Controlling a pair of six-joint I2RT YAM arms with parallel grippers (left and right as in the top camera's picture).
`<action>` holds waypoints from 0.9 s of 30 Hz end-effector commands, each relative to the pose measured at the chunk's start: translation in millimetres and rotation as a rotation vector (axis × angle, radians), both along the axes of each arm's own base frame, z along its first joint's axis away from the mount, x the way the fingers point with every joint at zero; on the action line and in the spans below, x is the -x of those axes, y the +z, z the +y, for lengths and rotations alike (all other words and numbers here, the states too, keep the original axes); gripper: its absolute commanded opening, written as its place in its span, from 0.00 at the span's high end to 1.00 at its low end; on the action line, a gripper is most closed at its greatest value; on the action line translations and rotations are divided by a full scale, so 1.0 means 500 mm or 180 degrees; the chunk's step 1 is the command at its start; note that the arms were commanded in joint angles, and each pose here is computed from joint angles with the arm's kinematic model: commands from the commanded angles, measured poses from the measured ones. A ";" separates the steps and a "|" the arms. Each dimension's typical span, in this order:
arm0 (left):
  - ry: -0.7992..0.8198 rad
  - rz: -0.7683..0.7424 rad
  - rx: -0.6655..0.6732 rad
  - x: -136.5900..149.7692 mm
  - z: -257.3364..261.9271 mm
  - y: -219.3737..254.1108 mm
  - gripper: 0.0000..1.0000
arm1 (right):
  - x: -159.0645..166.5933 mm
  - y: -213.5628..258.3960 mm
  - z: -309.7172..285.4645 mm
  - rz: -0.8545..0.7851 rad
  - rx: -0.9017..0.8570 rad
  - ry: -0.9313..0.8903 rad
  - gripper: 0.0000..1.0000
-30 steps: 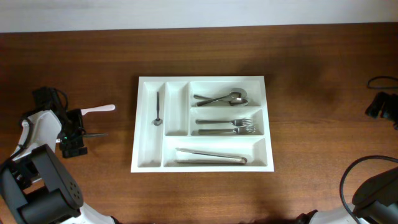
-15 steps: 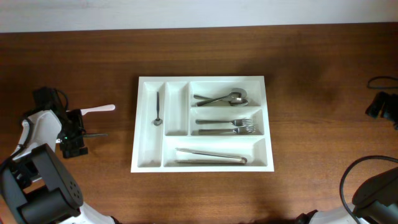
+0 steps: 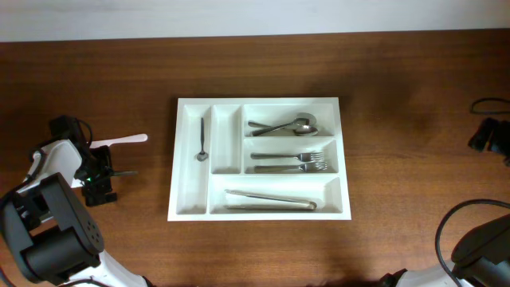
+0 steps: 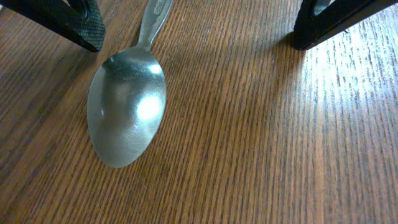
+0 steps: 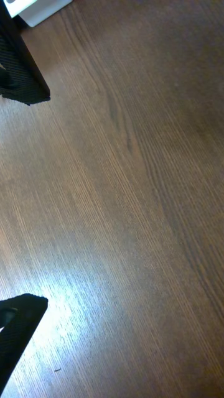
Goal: Pack container
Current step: 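Move the left gripper back over the remaining metal spoon and grasp it, then lift the spoon and lower it into the narrow left compartment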
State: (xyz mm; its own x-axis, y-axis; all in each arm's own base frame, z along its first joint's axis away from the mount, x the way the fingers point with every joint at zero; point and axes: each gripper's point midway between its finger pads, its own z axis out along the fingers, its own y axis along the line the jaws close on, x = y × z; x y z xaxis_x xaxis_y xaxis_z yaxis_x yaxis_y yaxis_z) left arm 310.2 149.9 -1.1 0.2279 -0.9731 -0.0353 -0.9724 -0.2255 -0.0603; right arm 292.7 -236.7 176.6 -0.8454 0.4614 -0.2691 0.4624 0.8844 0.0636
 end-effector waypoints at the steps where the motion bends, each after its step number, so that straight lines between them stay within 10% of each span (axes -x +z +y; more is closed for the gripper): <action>1: 0.0059 0.0048 0.0012 0.000 0.003 -0.011 0.01 | 0.002 -0.007 -0.003 0.0033 -0.0016 -0.0037 0.01; 14: 0.0055 0.0178 0.0154 0.010 -0.010 -0.046 0.01 | 0.002 -0.007 -0.003 0.0033 -0.0016 -0.0037 0.01; 27: 0.0053 0.0084 0.0136 -0.004 -0.007 -0.045 0.51 | 0.002 -0.007 -0.003 0.0033 -0.0016 -0.0037 0.01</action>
